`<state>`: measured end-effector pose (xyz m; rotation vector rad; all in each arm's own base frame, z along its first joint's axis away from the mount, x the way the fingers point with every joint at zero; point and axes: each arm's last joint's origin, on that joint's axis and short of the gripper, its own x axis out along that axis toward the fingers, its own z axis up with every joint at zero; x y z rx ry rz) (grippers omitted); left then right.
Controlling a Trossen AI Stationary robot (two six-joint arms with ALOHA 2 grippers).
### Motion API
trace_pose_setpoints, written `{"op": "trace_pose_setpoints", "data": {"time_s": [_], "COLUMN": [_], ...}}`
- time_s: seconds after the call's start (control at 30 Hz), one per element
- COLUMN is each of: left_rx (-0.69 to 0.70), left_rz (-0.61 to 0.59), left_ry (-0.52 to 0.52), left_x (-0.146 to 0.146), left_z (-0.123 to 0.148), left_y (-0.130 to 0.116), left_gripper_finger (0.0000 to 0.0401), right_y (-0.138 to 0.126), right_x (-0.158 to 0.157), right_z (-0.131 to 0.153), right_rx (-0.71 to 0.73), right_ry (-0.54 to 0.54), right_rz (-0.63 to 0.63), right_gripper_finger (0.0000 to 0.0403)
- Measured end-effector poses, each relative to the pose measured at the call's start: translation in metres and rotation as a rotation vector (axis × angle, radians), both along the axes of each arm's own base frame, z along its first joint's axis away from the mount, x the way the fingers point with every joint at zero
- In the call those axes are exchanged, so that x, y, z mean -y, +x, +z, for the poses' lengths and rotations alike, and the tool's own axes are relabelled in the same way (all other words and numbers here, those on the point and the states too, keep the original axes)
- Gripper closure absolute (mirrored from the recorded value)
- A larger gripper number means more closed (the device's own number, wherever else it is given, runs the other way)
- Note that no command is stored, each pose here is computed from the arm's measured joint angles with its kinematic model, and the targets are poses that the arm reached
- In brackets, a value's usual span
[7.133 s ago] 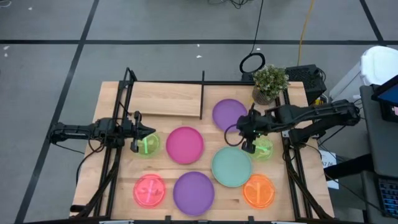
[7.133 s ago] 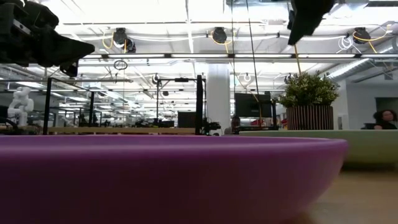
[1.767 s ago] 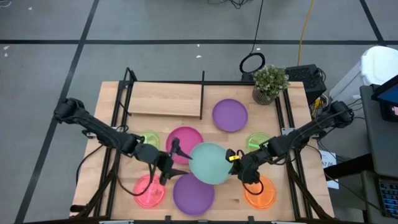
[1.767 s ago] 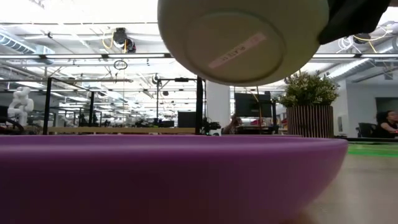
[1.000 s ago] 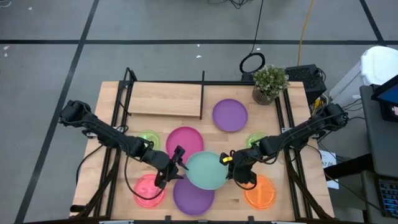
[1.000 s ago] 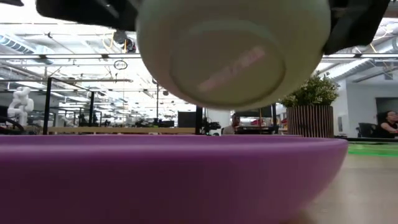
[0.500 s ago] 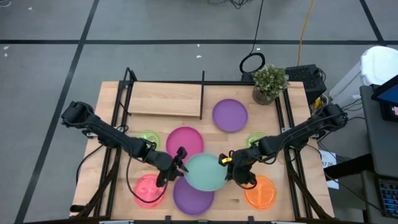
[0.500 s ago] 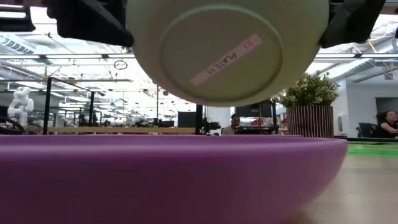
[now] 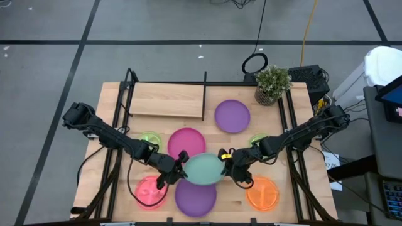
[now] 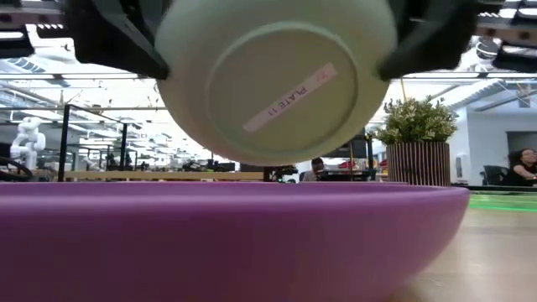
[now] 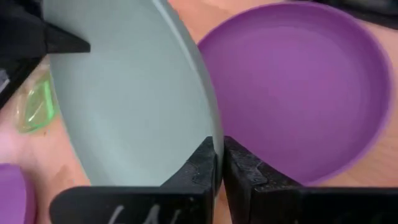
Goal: Place and stack plates onto a shelf
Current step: Put the blue plate on the shelf
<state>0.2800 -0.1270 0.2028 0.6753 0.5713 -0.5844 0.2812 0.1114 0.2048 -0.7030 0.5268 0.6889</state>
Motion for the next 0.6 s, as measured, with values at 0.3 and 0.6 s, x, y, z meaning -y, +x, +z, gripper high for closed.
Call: {"op": "trace_pose_setpoints", "data": {"time_s": [0.3, 0.6], "left_rx": [0.011, 0.027], "left_rz": [-0.001, 0.017], "left_ry": [0.017, 0.037], "left_x": [0.0, -0.001], "left_z": [0.0, 0.002], "left_y": [0.0, 0.001], "left_gripper_finger": [0.0386, 0.0387], "right_y": [0.007, 0.006], "right_x": [-0.001, 0.003], "right_z": [0.008, 0.028], "right_rx": [0.078, 0.183], "right_ry": [0.074, 0.151], "right_rz": [-0.106, -0.292], "right_gripper_finger": [0.0296, 0.0209]}}
